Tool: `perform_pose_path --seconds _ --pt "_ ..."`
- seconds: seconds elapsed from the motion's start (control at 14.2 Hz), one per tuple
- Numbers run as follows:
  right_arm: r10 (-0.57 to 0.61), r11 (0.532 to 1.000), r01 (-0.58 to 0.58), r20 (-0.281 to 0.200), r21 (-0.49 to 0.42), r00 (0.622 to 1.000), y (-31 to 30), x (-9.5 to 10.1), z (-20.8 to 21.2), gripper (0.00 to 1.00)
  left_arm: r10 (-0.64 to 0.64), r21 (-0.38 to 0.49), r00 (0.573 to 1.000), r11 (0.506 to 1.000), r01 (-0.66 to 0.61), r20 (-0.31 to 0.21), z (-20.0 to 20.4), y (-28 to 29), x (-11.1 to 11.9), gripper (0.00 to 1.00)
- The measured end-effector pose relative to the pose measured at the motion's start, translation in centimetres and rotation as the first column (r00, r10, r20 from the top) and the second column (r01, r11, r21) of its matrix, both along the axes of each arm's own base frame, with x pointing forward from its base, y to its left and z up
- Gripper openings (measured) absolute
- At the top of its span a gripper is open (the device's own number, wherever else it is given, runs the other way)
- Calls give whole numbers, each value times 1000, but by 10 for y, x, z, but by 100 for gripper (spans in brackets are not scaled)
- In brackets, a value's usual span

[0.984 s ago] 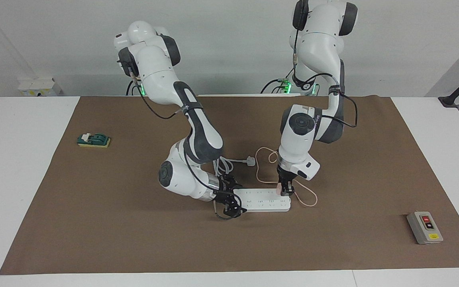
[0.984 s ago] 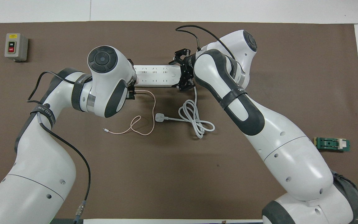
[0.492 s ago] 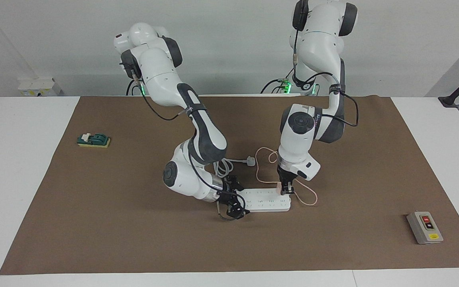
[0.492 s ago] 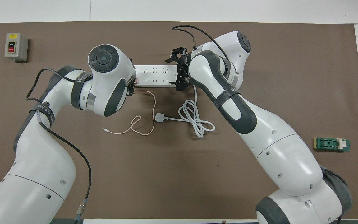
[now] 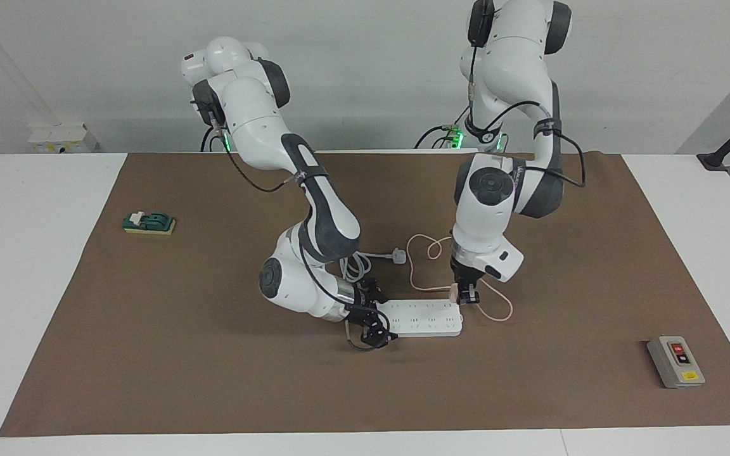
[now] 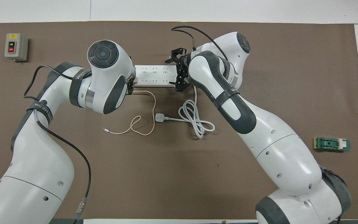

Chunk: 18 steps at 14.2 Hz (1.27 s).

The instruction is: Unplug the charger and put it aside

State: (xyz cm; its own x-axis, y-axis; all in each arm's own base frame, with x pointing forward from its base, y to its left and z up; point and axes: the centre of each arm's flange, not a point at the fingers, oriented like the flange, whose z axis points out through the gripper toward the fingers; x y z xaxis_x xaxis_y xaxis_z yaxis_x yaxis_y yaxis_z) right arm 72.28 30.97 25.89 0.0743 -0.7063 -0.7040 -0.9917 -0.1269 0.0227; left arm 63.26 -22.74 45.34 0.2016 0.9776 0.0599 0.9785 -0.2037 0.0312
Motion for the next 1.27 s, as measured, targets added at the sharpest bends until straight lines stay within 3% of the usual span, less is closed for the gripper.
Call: perform_pose_path --seconds 0.35,0.63,0.84,0.98,1.12,1.27 --pt "7 1000 -7 4 6 1000 8 -2 0 100 -197 -4 976 980 198 -88 60 86 -14 31" --pt "-1 1000 1 13 -4 1000 -2 4 4 100 -446 -62 882 895 442 -153 102 179 -35 31" --pt "34 998 -30 63 -60 997 -28 15 47 100 -582 -105 797 813 573 -160 117 234 -48 31" --pt "79 990 -64 111 -126 991 -50 17 94 100 -667 -128 728 745 655 -155 121 255 -53 31" --pt "163 971 -133 148 -198 975 -74 12 141 100 -761 -153 632 649 745 -148 123 264 -56 31" --pt "361 905 -295 187 -306 914 -108 1 179 100 -901 -187 416 432 882 -122 124 260 -59 31"
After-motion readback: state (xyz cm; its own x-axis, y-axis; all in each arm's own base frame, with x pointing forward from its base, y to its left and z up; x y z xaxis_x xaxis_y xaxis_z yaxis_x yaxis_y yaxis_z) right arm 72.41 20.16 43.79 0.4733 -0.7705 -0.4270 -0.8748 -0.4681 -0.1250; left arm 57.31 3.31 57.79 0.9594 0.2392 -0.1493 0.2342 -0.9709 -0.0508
